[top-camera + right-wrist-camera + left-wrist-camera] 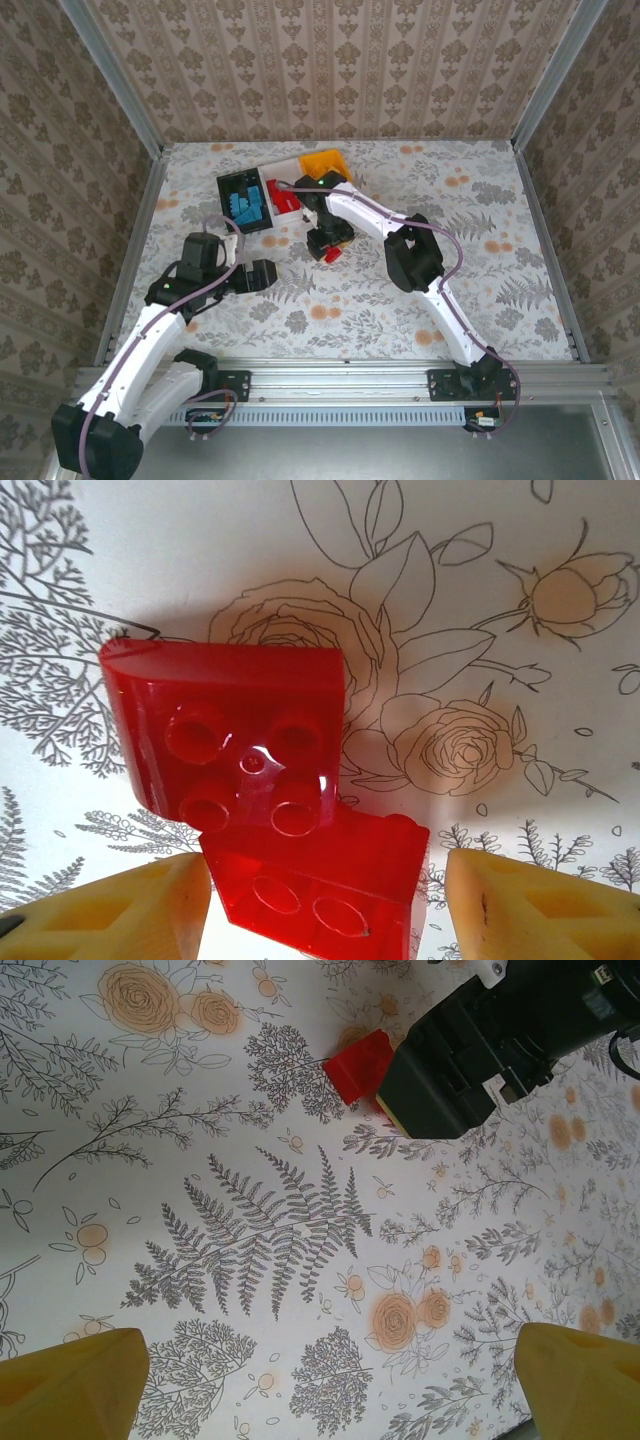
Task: Sort the legos into containers by color
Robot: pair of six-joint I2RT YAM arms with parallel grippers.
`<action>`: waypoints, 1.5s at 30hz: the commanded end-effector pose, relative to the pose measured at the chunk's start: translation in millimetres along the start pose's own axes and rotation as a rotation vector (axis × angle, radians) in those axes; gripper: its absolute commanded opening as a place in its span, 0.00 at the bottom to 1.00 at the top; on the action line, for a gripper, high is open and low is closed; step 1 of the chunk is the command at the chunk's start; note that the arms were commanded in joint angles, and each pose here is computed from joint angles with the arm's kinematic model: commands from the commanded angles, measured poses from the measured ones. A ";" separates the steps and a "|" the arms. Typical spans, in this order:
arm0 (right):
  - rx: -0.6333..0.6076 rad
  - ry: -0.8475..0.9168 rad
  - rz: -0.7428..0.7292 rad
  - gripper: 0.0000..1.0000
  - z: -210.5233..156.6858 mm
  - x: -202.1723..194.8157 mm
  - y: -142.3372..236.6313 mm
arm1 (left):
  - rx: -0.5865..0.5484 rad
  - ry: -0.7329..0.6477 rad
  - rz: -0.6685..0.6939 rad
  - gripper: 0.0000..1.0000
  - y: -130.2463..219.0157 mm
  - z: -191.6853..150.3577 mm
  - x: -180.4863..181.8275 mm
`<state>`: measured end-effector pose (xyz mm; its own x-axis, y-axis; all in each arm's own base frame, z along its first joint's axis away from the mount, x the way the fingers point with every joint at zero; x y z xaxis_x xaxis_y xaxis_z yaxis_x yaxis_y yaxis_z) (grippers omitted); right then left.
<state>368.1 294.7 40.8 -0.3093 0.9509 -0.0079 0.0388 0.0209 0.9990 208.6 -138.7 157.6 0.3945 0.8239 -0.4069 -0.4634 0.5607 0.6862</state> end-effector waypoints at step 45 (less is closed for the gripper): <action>-0.792 -0.057 0.339 0.41 40.9 21.1 236.6 | -0.017 0.011 -0.024 0.96 3.1 -4.8 -0.7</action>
<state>399.9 326.4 232.6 -0.3140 0.9052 0.2863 -0.4531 -0.4079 0.7927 205.1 -136.6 156.0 0.3930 0.8196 -0.4169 -0.4660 0.5684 0.6781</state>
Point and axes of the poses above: each hand's point on the last joint's axis, 136 mm out from that joint toward the fingers, its own y axis back along the fingers, its own x axis along the line the jaws close on, z = x × y, the point moved 1 cm from there along y, back along the fingers, and after that the axes turned 13 degrees about -y, right-handed, at the moved point
